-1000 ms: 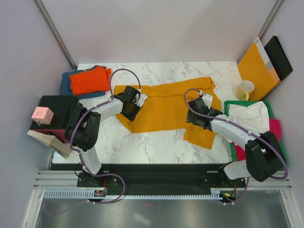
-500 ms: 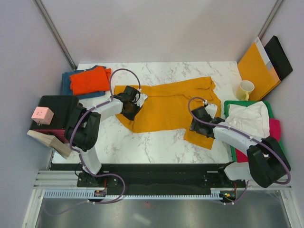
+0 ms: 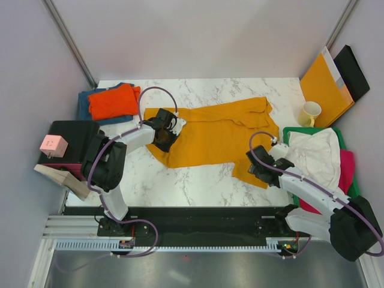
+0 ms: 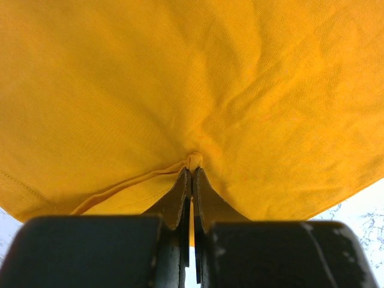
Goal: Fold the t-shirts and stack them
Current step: Grap the side of the flattened tshirt closest away from the robot with both arms
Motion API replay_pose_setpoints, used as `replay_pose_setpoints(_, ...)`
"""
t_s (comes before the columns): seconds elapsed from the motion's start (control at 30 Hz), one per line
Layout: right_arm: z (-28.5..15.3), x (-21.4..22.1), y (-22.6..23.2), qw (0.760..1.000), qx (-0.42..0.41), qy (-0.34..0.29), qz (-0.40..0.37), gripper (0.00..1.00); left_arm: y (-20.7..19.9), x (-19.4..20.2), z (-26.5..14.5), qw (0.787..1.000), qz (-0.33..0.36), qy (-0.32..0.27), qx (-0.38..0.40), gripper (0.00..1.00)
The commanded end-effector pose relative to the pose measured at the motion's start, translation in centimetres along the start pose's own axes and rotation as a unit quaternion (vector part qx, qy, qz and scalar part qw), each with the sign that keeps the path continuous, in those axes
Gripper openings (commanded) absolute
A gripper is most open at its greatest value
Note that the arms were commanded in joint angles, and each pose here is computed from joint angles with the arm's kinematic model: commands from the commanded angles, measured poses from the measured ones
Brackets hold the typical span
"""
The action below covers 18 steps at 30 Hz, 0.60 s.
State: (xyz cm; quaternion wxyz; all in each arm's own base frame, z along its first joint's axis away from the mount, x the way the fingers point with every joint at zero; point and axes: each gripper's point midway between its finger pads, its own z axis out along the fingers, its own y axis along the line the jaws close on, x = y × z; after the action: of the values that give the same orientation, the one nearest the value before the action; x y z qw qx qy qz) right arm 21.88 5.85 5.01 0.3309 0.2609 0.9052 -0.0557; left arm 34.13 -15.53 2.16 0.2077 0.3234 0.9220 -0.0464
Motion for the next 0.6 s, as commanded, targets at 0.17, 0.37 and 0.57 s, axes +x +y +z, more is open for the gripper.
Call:
replay_pose_setpoints(0.17,0.1,2.4,-3.4,0.997,0.061,0.026,0.035,0.68,-0.1,-1.9,-1.6,0.999,0.0,-0.039,-0.001,0.02)
replay_pose_setpoints(0.37,-0.2,3.2,-3.1,0.996,0.059,0.044,0.059,0.66,-0.2,-1.9,-1.6,0.999,-0.002,-0.039,0.0,0.02)
replay_pose_setpoints(0.57,0.7,5.4,-3.1,0.991,0.062,0.076,0.087,0.64,-0.2,-2.2,-1.9,0.999,-0.002,-0.044,0.002,0.02)
